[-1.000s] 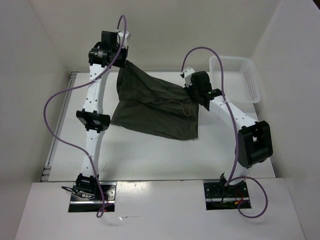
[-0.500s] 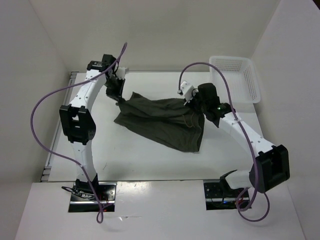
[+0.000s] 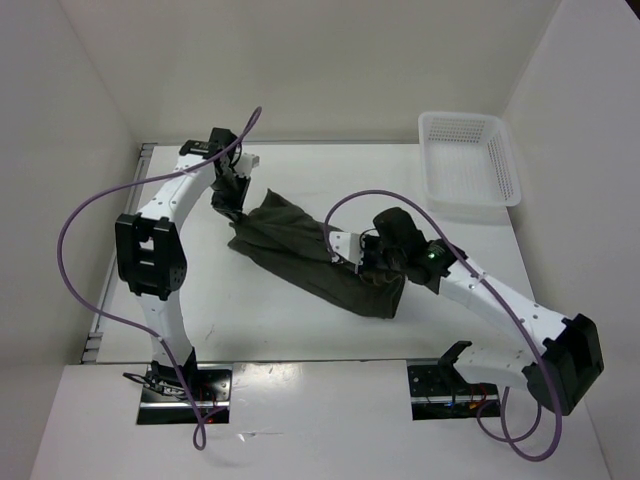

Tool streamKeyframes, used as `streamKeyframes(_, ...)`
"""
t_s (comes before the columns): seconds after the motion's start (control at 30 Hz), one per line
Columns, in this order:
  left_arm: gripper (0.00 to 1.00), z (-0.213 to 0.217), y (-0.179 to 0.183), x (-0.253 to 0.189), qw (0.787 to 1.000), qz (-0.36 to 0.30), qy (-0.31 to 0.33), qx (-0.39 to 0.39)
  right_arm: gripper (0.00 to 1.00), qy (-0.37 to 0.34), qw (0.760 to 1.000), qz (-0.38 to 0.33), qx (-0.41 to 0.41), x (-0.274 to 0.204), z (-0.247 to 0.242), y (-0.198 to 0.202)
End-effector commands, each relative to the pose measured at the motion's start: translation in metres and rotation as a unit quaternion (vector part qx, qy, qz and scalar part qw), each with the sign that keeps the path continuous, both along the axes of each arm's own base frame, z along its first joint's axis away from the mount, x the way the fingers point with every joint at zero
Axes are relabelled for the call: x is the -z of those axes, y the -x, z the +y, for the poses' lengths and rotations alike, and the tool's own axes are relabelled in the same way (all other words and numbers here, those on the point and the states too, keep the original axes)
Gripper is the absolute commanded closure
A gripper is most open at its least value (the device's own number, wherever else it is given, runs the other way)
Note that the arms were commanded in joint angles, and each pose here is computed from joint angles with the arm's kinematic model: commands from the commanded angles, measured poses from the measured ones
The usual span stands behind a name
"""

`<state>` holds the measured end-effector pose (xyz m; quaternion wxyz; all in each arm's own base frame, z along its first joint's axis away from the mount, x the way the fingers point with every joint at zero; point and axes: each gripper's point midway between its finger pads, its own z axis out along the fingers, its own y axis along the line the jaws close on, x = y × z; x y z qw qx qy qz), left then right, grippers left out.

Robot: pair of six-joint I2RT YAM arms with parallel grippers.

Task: Fold and stack the shorts
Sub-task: Fold the shorts

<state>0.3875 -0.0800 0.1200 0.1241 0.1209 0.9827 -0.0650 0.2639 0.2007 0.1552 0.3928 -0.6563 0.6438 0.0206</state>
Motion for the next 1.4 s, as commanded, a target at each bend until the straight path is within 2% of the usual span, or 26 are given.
streamKeyframes(0.0,0.82,0.008,-0.032,-0.036,0.996,-0.089,0.0,-0.013,1.0,-0.007,0.999,-0.032,-0.026,-0.021,-0.004,0.008)
streamKeyframes(0.1,0.84,0.013,-0.024,-0.017,0.997,-0.068,-0.014,-0.016,1.0,0.01,0.999,-0.018,-0.029,-0.014,-0.02,0.018)
streamKeyframes(0.27,0.85,0.041,-0.013,0.014,0.997,-0.05,-0.038,-0.045,1.0,0.005,0.998,-0.033,-0.054,-0.014,-0.033,0.041)
streamKeyframes(0.37,0.85,0.043,0.009,0.032,0.998,-0.017,-0.042,-0.044,1.0,0.008,0.996,-0.009,-0.09,-0.007,-0.032,0.064)
streamKeyframes(0.43,0.83,0.038,0.036,0.047,0.998,0.018,-0.047,-0.031,1.0,0.005,0.991,0.0,-0.133,0.0,-0.019,0.082)
streamKeyframes(0.47,0.82,0.033,0.045,0.049,0.998,0.024,-0.055,-0.02,0.96,0.003,0.989,-0.003,-0.15,0.0,-0.014,0.09)
streamKeyframes(0.5,0.79,0.033,0.049,0.052,0.998,0.023,-0.064,-0.017,0.83,-0.001,0.983,-0.013,-0.181,-0.002,-0.002,0.101)
streamKeyframes(0.53,0.76,0.034,0.055,0.057,0.997,0.033,-0.066,-0.017,0.62,0.001,0.981,-0.019,-0.191,0.0,0.001,0.106)
streamKeyframes(0.6,0.69,0.036,0.053,0.057,0.997,0.02,-0.078,-0.016,0.3,-0.006,0.973,-0.046,-0.226,-0.008,0.009,0.117)
streamKeyframes(0.63,0.67,0.036,0.051,0.057,0.997,0.016,-0.078,-0.016,0.23,-0.016,0.973,-0.06,-0.221,-0.015,0.013,0.116)
streamKeyframes(0.7,0.6,0.038,0.027,0.036,0.997,-0.025,-0.062,-0.029,0.13,-0.059,0.973,-0.094,-0.204,-0.041,0.022,0.108)
streamKeyframes(0.73,0.58,0.033,0.018,0.026,0.997,-0.04,-0.051,-0.028,0.11,-0.08,0.976,-0.096,-0.178,-0.048,0.024,0.102)
streamKeyframes(0.8,0.53,0.024,0.004,0.003,0.997,-0.065,-0.026,-0.023,0.06,-0.151,0.968,-0.146,-0.135,-0.089,0.036,0.085)
streamKeyframes(0.87,0.45,0.003,-0.022,-0.036,0.993,-0.114,0.028,-0.007,0.06,-0.207,0.964,-0.156,-0.058,-0.113,0.033,0.069)
streamKeyframes(0.93,0.41,-0.017,-0.038,-0.053,0.988,-0.132,0.079,0.014,0.07,-0.222,0.967,-0.127,-0.002,-0.116,0.04,0.051)
streamKeyframes(0.97,0.38,-0.024,-0.055,-0.062,0.985,-0.147,0.092,0.02,0.09,-0.261,0.961,-0.082,0.05,-0.126,0.042,0.045)
streamKeyframes(1.03,0.37,-0.038,-0.069,-0.06,0.983,-0.151,0.1,0.033,0.12,-0.227,0.968,0.01,0.111,-0.087,0.04,0.023)
streamKeyframes(1.07,0.37,-0.043,-0.077,-0.042,0.986,-0.135,0.093,0.036,0.12,-0.232,0.961,0.06,0.137,-0.075,0.044,0.022)
streamKeyframes(1.1,0.36,-0.048,-0.085,-0.043,0.985,-0.143,0.087,0.039,0.12,-0.235,0.954,0.083,0.164,-0.073,0.046,0.014)
streamKeyframes(1.13,0.36,-0.058,-0.087,-0.036,0.986,-0.139,0.081,0.048,0.12,-0.21,0.951,0.125,0.19,-0.047,0.048,0.007)
streamKeyframes(1.17,0.35,-0.06,-0.09,-0.017,0.989,-0.123,0.068,0.048,0.12,-0.19,0.942,0.162,0.226,-0.03,0.03,0.001)
streamKeyframes(1.23,0.35,-0.066,-0.097,-0.006,0.989,-0.123,0.069,0.053,0.14,-0.191,0.917,0.237,0.259,-0.011,0.024,-0.003)
streamKeyframes(1.27,0.32,-0.074,-0.097,0.001,0.989,-0.115,0.076,0.06,0.15,-0.18,0.906,0.26,0.282,-0.002,0.01,-0.005)
streamKeyframes(1.33,0.23,-0.086,-0.093,0.01,0.988,-0.102,0.09,0.072,0.16,-0.144,0.904,0.279,0.288,0.017,0.001,-0.001)
streamKeyframes(1.37,0.23,-0.095,-0.092,0.009,0.986,-0.104,0.097,0.082,0.16,-0.133,0.906,0.279,0.289,0.021,-0.002,-0.001)
